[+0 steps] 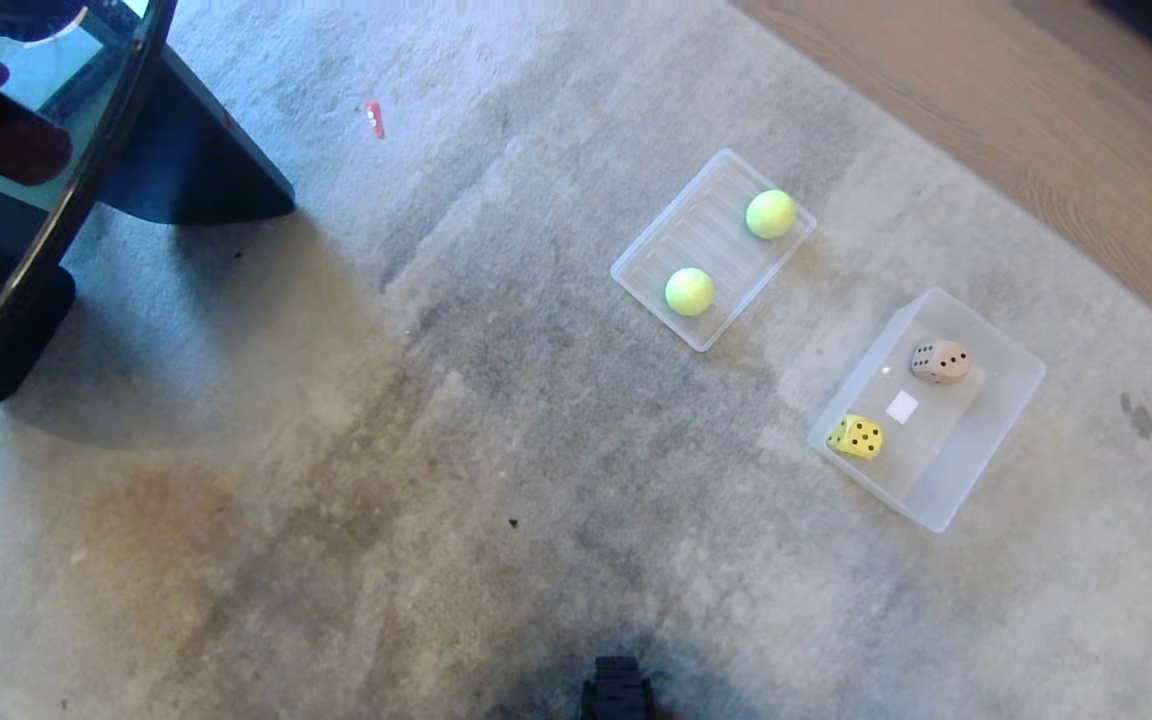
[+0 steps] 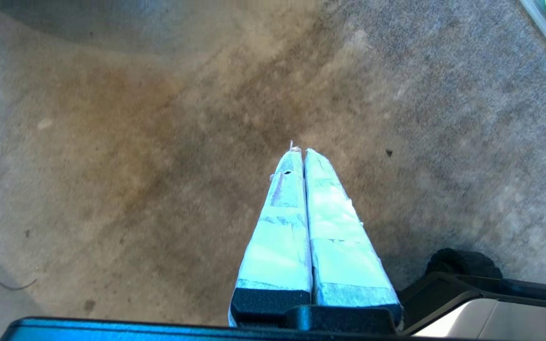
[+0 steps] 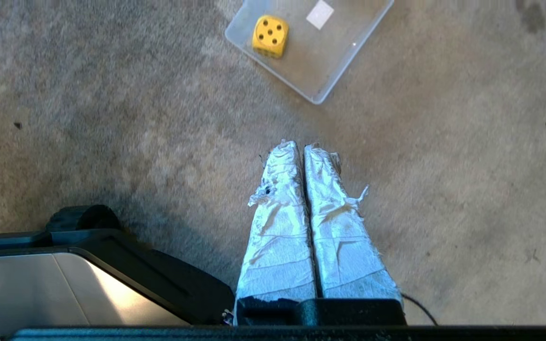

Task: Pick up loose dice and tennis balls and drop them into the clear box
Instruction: Pick up the ball on the lid

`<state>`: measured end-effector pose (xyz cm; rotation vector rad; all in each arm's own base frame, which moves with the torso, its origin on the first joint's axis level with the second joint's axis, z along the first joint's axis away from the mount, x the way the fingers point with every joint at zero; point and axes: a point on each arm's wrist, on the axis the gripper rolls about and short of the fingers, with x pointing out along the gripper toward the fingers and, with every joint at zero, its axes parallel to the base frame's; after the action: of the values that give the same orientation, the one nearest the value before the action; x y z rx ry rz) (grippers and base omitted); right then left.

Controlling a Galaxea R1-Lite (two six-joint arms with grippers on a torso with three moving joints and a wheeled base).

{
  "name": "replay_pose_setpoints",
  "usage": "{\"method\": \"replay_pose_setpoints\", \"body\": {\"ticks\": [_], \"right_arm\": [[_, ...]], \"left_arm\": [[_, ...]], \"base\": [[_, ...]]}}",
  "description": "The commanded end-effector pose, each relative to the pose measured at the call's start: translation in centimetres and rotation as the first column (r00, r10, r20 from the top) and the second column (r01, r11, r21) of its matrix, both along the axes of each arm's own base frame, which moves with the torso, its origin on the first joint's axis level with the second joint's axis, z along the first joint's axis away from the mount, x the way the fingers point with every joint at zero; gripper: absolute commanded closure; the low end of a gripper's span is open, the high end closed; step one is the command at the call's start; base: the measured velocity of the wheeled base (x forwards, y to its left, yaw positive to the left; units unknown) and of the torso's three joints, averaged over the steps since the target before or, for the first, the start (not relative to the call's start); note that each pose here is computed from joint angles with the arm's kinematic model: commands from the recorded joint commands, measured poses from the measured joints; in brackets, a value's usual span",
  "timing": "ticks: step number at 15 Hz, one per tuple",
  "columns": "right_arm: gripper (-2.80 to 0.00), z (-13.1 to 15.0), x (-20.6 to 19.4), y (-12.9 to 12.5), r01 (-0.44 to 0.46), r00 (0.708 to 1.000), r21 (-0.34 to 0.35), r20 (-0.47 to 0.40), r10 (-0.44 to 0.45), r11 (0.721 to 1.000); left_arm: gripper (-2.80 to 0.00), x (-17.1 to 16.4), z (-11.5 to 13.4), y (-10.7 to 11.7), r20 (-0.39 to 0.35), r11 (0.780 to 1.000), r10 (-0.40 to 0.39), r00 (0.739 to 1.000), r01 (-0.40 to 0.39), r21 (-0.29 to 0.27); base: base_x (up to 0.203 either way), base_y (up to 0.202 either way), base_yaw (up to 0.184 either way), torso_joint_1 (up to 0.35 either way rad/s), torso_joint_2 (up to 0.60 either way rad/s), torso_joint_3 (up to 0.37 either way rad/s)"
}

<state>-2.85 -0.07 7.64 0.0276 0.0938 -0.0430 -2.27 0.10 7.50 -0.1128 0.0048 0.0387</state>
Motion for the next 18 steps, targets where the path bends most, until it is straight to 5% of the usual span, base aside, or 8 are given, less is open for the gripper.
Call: {"method": "replay_pose_setpoints", "body": {"ticks": [1,14,18], "right_arm": [[0.00,0.00,0.00,0.00,0.000,1.000,0.001,-0.001,0.000,1.000],[0.00,0.00,0.00,0.00,0.000,1.000,0.001,-0.001,0.000,1.000],[0.00,0.00,0.00,0.00,0.001,1.000,0.000,-0.001,-0.001,1.000]], "left_arm": [[0.00,0.00,-0.01,0.00,-0.001,1.000,0.002,1.000,-0.002,-0.004],[0.00,0.00,-0.01,0.00,-0.001,1.000,0.002,1.000,-0.002,-0.001],[0.00,0.00,-0.01,0.00,0.000,1.000,0.003,1.000,-0.003,-0.007]], "base": [[0.182,0.000,-0.002,0.000,0.00,0.002],[0.184,0.000,-0.001,0.002,0.00,0.003],[0.047,0.000,-0.001,0.002,0.00,0.001]]}}
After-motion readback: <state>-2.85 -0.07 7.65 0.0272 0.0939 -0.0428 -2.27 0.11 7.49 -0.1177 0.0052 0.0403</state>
